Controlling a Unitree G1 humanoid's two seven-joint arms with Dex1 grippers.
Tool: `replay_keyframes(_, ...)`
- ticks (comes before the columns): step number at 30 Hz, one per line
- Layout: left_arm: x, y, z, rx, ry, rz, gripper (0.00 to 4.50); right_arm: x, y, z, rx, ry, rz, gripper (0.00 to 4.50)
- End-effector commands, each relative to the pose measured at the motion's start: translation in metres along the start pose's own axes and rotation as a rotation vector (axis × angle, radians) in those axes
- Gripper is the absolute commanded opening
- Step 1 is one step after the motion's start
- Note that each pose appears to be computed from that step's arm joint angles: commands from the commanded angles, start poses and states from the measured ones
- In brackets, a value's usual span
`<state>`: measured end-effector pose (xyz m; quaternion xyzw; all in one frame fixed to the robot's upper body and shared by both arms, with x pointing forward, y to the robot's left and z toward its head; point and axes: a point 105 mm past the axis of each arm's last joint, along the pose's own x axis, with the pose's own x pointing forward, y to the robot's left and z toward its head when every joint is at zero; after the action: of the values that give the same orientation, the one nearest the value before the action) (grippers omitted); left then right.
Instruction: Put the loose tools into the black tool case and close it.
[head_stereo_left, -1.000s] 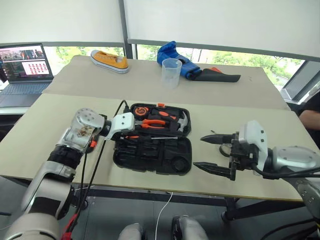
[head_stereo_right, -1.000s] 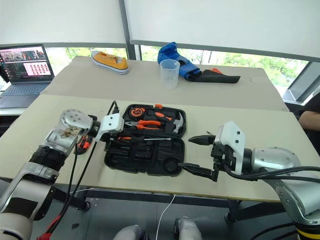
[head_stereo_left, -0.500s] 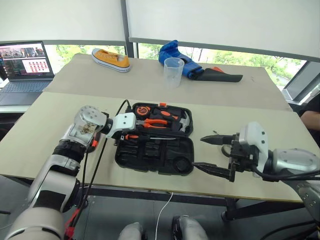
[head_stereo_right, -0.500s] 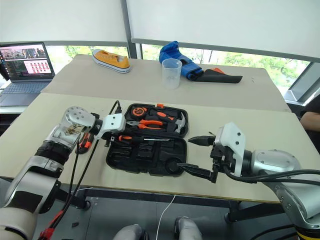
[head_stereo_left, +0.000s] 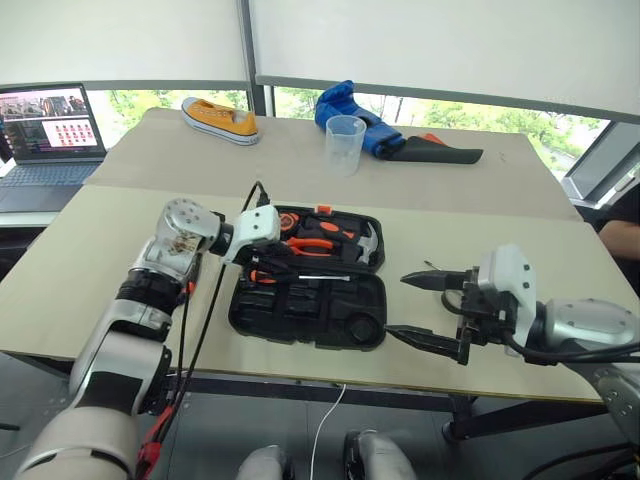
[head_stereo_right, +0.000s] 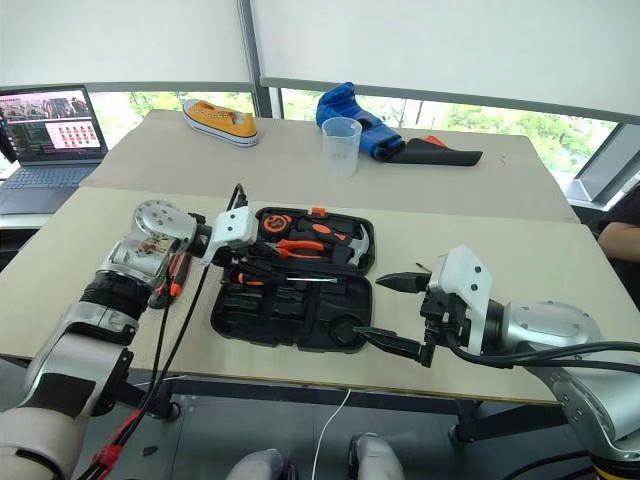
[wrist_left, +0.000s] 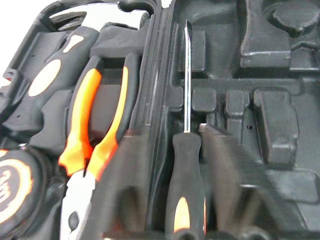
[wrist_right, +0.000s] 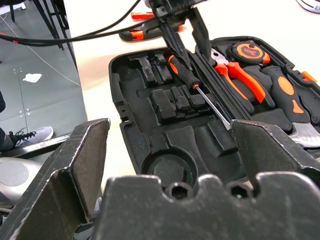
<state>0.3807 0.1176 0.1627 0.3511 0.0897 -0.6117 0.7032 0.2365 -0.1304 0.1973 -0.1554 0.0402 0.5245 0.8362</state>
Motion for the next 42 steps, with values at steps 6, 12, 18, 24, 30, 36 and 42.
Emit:
replay_keyframes(6, 0.025, -0.010, -0.019, 0.121, 0.146, -0.049, 0.01, -0.004, -0.002, 0.006, -0.027, -0.024, -0.030, 4.50)
replay_keyframes(12, 0.031, -0.011, -0.023, 0.128, 0.142, -0.046, 0.01, -0.008, -0.004, 0.001, -0.015, -0.015, -0.066, 4.50)
replay_keyframes(18, -0.004, 0.017, 0.025, -0.051, -0.169, 0.064, 0.70, -0.044, -0.025, -0.026, 0.050, 0.087, -0.273, 4.50)
replay_keyframes(24, -0.053, -0.003, 0.066, -0.159, -0.375, -0.072, 3.01, -0.100, -0.050, -0.050, 0.100, 0.233, -0.451, 4.50)
replay_keyframes(30, -0.060, -0.034, 0.084, -0.177, -0.394, -0.189, 4.47, -0.121, -0.085, -0.070, 0.098, 0.372, -0.501, 4.50)
replay_keyframes(36, -0.049, -0.050, 0.093, -0.141, -0.385, -0.208, 4.47, -0.113, -0.125, -0.101, 0.021, 0.572, -0.512, 4.50)
replay_keyframes(42, -0.047, -0.058, 0.098, -0.125, -0.376, -0.205, 4.47, -0.103, -0.139, -0.124, 0.026, 0.719, -0.437, 4.50)
